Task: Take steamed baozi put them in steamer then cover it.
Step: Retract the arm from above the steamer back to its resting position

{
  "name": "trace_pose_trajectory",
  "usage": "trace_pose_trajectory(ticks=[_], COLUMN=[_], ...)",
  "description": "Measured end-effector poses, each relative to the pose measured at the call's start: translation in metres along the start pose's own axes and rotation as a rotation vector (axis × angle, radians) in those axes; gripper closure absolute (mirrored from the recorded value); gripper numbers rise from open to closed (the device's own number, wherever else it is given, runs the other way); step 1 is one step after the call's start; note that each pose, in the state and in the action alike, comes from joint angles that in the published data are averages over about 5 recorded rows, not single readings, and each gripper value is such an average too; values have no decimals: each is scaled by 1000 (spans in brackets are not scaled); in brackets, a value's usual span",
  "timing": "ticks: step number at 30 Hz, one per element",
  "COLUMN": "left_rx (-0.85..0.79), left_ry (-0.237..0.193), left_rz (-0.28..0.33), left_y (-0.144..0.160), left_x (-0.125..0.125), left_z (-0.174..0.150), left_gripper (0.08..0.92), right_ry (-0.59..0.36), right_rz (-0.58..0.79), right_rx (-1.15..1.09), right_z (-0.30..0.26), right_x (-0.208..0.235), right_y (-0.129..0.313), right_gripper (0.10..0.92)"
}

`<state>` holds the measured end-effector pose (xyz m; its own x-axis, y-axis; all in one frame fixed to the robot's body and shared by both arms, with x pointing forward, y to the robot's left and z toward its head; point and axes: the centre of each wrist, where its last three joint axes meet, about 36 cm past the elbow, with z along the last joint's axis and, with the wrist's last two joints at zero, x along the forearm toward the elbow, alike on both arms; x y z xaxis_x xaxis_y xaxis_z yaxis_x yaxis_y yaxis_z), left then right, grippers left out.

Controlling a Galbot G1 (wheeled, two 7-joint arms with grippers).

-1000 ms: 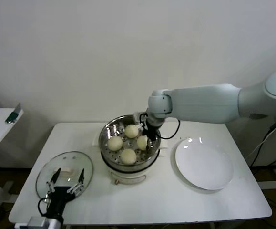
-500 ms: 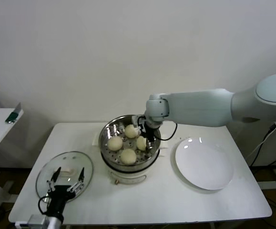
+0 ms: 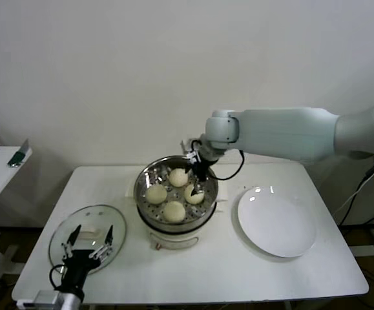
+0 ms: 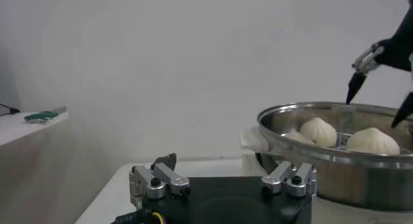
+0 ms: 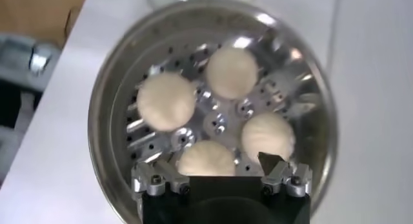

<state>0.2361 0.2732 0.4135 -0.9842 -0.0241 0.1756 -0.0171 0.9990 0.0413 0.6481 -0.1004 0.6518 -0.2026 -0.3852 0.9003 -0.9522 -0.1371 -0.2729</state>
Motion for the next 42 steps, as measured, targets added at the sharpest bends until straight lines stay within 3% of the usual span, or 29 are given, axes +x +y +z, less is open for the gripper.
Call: trace_pose_trajectory(ticks=[9,16,24,33,42], left_rx=[-22,-53,-109,-211,-375], left_ry=[-7,-19,-46,-92,-125], left_rz=[4,8,6,-18,-70], left_y=[-2,0,3,10,19], left_x=[-2,-6,-12,-18,-18], left_z=[-4,-6,-6,0,15], left_gripper=[177,177,177,177,177], right_ry=[-303,-481,-584,-683,-723], right_rz=[347,630,848,1034,1109], right_rx=[-215,-473,-715,-890,-1036], right_z=[56,129,215,273,303], right_x=[21,22,4,-31,-101], right_y=[7,42,120,222,347], right_gripper=[200,200,200,200,200])
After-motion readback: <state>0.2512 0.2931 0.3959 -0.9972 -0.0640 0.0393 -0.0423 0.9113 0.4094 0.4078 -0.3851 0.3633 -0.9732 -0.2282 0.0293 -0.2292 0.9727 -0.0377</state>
